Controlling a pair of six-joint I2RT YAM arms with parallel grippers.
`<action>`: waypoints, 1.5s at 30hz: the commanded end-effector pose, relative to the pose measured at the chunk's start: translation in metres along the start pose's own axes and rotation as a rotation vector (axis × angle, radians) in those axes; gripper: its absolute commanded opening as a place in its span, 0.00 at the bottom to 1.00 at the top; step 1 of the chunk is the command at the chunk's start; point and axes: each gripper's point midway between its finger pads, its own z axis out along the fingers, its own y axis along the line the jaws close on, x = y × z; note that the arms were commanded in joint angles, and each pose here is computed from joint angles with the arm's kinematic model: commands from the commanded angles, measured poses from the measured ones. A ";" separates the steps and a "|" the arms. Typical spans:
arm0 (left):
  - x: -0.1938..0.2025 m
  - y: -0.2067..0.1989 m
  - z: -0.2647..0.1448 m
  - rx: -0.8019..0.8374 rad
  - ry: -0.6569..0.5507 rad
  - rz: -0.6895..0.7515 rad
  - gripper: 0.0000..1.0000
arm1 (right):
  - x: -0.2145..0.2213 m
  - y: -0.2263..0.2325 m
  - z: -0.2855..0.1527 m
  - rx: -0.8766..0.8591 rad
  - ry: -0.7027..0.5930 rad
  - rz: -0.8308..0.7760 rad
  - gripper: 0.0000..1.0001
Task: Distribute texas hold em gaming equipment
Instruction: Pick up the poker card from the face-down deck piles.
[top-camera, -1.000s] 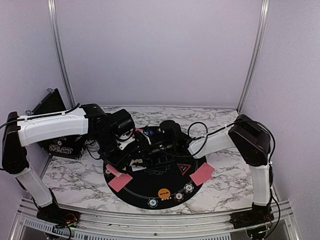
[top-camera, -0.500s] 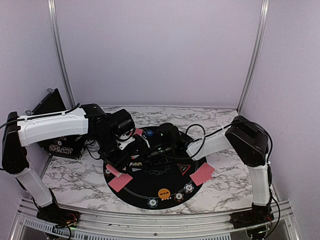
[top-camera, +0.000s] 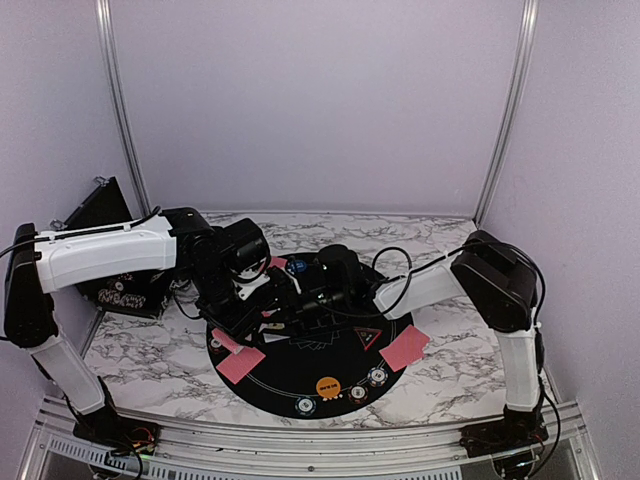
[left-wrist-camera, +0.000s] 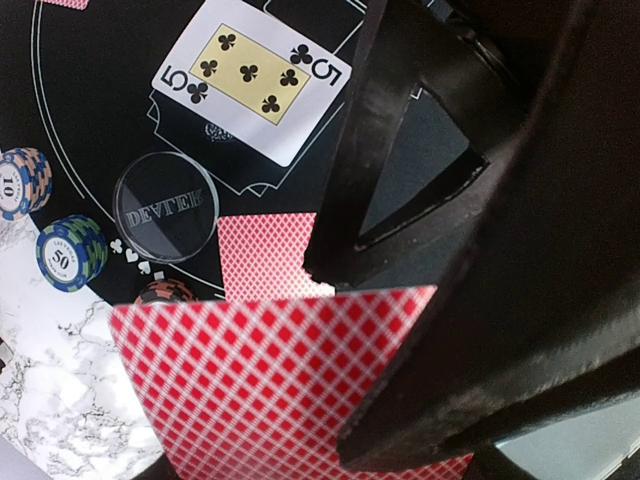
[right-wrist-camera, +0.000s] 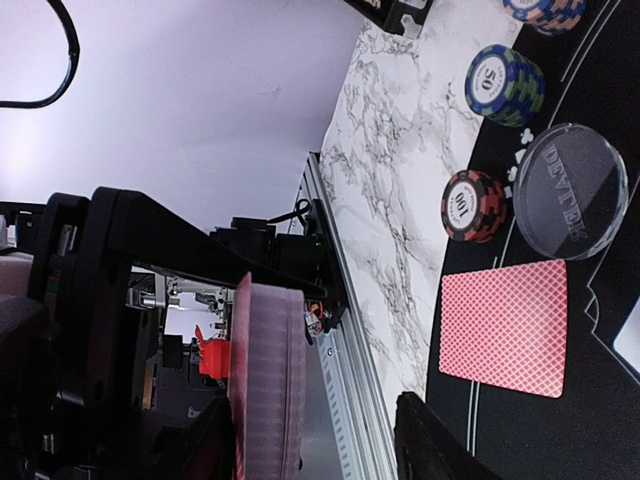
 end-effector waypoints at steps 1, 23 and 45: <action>-0.003 -0.001 -0.010 -0.001 -0.017 0.018 0.58 | -0.009 0.004 -0.006 0.015 -0.027 -0.019 0.52; -0.001 -0.001 -0.007 -0.005 -0.008 0.020 0.58 | -0.013 0.026 -0.012 -0.008 -0.042 -0.055 0.53; -0.001 0.000 -0.007 -0.004 -0.006 0.022 0.58 | -0.012 0.037 -0.024 -0.006 -0.066 -0.064 0.54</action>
